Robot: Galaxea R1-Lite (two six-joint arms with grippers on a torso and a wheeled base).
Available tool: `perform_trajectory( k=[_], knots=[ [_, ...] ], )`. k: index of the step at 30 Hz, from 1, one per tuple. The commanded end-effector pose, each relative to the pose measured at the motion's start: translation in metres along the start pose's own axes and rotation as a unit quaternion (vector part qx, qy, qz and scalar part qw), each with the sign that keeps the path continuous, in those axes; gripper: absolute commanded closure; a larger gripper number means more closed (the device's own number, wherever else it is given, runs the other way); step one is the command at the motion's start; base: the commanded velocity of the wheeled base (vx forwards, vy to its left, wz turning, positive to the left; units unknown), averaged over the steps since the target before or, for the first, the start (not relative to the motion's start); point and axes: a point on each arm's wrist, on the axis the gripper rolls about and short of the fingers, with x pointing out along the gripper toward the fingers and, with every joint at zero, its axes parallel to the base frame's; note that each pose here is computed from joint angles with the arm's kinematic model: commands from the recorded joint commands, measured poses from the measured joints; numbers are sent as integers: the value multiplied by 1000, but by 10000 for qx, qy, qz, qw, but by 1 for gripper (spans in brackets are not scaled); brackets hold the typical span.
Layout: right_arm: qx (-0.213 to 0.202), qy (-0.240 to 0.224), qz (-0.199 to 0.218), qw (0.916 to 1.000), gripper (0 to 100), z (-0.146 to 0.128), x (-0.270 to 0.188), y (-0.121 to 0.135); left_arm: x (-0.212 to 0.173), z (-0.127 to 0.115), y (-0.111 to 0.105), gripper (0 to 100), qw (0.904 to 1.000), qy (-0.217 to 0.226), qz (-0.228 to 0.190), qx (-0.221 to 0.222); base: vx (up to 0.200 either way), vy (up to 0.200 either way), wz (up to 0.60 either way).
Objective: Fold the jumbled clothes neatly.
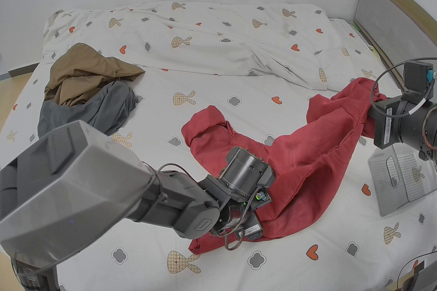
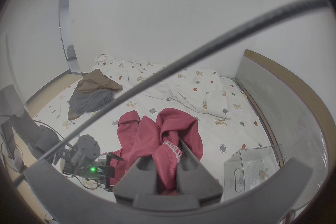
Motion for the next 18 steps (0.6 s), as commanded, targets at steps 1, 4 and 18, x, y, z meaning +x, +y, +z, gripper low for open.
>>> perform_trajectory(
  k=[1, 4, 18],
  knots=[
    [14, -25, 14, 10000, 100, 1, -2, -1, 27, -3, 4, 0, 9998, 200, 74, 11, 0, 0, 0],
    [-2, 1, 5, 10000, 100, -1, -1, -1, 29, -3, 8, 0, 9997, 229, 86, -7, 0, 0, 0],
    [-18, 18, 11, 10000, 100, -4, -3, -2, 31, 18, 42, 0, 9991, 37, 379, -181, 0, 0, 0]
  ],
)
